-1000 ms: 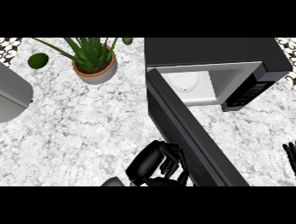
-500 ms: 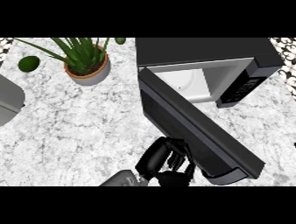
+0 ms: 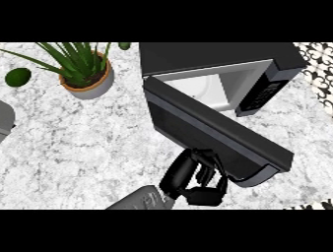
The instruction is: Pick up the milk, place it into the microwave and close the microwave
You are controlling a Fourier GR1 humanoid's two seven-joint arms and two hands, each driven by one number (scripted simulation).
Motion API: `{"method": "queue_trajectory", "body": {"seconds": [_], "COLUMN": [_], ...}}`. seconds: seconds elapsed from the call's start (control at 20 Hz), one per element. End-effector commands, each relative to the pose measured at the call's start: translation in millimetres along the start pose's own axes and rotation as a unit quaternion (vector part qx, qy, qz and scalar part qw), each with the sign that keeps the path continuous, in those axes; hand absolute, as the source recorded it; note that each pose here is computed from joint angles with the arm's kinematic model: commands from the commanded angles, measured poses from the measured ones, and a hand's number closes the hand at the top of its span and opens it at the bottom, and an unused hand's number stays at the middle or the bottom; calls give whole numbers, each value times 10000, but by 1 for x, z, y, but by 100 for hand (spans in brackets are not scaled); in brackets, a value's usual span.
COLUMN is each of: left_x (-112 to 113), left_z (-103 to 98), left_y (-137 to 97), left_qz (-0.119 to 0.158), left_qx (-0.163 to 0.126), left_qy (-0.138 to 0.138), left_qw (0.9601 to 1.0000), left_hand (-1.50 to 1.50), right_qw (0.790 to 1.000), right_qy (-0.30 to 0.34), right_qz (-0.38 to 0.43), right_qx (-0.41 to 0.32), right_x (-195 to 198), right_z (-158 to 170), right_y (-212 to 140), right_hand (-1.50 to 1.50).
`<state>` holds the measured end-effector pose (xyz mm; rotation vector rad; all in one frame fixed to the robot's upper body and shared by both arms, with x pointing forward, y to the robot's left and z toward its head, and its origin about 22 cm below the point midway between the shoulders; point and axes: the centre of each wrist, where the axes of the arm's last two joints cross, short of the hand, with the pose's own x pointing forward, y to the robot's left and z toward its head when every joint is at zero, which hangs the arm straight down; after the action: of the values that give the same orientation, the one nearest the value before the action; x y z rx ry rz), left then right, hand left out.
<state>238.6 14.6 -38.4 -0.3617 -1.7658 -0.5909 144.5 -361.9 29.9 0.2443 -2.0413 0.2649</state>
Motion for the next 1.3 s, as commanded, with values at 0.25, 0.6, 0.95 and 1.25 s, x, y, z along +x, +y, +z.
{"method": "queue_trajectory", "body": {"seconds": [0.25, 0.6, 0.95, 1.25], "left_x": [28, 35, 45, 49], "left_z": [-37, -58, -77, -89], "left_y": [13, 24, 39, 48], "left_qz": [222, 120, 334, 370], "left_qx": [1201, 1728, 2358, 2683], "left_qy": [-243, -39, 155, 77], "left_qw": [9922, 9849, 9711, 9626], "left_hand": [150, -150, -150, -150], "right_qw": [9986, 9956, 9665, 9553], "right_qy": [-206, -438, -880, -1016], "right_qz": [129, 466, 2308, 2665], "right_qx": [466, 679, 700, 783], "right_x": [25, 48, 95, 106], "right_z": [-22, -44, -75, -88], "right_y": [-12, -33, -63, -68], "right_hand": [-150, -150, 150, 150]}}
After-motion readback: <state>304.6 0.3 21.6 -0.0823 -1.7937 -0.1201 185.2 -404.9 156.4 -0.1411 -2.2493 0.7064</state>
